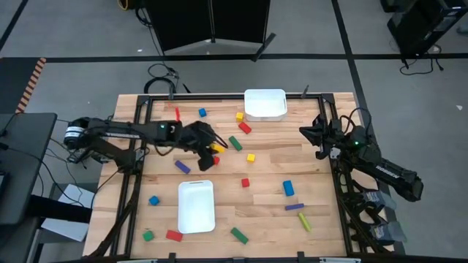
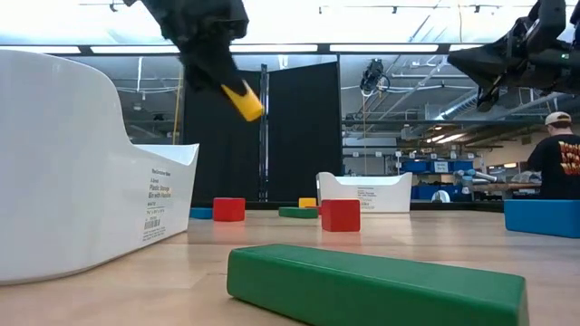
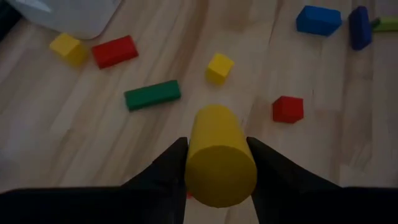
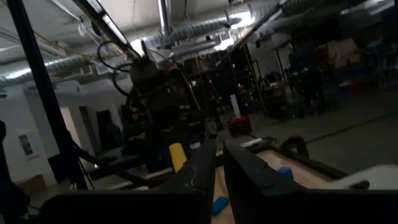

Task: Sort blocks by size
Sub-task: Put the yellow large block into the top white bin, then put the yellow small block into the bottom white bin

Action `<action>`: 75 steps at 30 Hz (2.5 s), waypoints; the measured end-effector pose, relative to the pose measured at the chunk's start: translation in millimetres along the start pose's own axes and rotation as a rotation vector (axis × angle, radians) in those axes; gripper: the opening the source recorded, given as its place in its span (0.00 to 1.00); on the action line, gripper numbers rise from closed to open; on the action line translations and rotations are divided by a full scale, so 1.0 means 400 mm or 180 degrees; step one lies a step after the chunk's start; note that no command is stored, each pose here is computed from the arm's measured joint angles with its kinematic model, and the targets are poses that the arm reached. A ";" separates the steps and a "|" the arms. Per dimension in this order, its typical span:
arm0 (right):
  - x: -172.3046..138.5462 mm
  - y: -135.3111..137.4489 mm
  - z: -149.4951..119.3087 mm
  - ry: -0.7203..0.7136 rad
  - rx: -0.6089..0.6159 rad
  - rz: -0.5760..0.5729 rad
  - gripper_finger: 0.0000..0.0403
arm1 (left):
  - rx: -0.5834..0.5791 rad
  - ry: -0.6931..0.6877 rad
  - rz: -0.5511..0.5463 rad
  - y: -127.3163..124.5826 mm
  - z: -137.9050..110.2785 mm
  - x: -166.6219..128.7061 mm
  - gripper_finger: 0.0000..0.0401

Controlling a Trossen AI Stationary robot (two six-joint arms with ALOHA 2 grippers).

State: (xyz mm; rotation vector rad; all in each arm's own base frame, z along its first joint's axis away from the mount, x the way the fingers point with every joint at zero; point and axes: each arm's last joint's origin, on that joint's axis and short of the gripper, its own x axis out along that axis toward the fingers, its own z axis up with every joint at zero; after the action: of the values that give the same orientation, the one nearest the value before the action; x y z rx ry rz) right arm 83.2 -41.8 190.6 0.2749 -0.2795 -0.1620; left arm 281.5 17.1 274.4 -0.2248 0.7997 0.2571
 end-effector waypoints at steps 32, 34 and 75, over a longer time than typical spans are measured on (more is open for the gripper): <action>0.001 -0.004 -0.008 0.0105 -0.0331 -0.0054 0.10 | -0.0097 -0.0858 -0.0369 0.036 0.175 0.128 0.34; 0.001 -0.004 -0.008 0.0103 -0.0329 -0.0054 0.10 | -0.0103 -0.0897 -0.0240 0.035 0.175 0.129 0.34; 0.003 -0.004 -0.010 0.0131 -0.0286 -0.0033 0.10 | -0.0454 -0.0978 0.0139 0.283 0.355 0.282 0.64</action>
State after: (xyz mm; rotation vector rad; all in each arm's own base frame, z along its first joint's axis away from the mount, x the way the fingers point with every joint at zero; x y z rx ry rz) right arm 85.4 -42.7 186.8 0.1904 -0.2294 -0.1787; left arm 417.8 181.7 276.7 -0.2941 0.4826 0.3806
